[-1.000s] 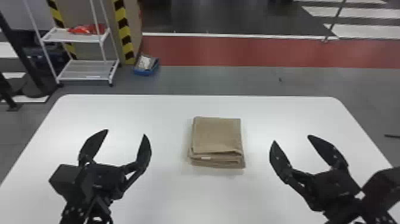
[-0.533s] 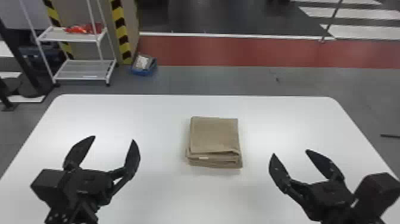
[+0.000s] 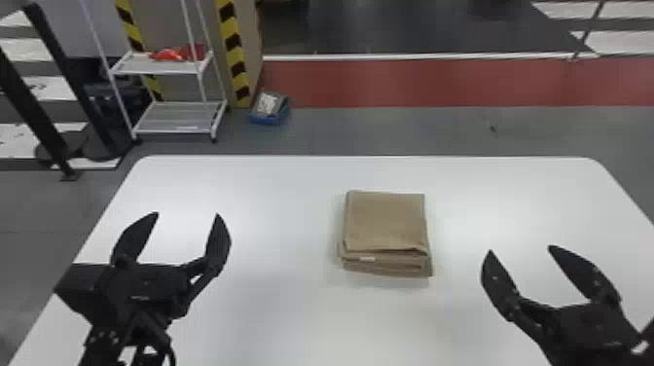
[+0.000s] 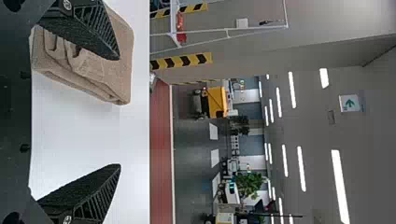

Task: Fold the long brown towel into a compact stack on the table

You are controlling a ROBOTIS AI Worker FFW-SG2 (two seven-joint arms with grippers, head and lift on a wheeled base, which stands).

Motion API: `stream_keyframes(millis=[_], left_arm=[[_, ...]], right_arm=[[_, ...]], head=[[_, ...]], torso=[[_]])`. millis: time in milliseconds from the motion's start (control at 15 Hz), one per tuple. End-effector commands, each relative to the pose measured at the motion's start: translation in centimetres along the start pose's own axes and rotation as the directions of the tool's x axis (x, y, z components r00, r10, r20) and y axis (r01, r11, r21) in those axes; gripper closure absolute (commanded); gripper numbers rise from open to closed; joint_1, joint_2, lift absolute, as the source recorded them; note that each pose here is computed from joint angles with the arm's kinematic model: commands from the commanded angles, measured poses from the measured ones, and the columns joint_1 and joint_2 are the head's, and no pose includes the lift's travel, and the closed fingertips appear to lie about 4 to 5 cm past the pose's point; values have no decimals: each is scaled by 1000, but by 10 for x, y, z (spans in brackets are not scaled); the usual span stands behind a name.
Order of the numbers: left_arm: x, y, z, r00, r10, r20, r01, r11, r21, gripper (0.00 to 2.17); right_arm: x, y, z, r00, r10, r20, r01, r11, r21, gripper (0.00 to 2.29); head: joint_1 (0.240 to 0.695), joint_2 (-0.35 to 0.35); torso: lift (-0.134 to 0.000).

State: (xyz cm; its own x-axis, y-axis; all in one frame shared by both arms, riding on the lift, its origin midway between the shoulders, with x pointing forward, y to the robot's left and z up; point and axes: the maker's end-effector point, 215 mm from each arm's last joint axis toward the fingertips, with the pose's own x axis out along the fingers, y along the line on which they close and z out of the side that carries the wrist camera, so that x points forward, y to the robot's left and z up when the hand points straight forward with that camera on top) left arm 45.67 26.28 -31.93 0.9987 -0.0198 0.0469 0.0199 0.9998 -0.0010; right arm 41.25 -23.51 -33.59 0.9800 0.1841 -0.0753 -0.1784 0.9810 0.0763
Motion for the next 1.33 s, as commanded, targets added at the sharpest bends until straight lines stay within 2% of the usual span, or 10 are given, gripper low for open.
stream_keyframes(millis=[0, 1267], left_arm=[[-1, -8, 3, 1000, -16, 6, 17, 1000, -7, 26], [-1, -21, 5, 998, -57, 16, 57, 998, -27, 26]], right_arm=[[-3, 1, 11, 999, -2, 37, 3, 1000, -7, 63], [-10, 0, 24, 996, -25, 82, 26, 1000, -8, 66]], head=[[695, 38], [695, 9]], torso=[[-111], [-111]])
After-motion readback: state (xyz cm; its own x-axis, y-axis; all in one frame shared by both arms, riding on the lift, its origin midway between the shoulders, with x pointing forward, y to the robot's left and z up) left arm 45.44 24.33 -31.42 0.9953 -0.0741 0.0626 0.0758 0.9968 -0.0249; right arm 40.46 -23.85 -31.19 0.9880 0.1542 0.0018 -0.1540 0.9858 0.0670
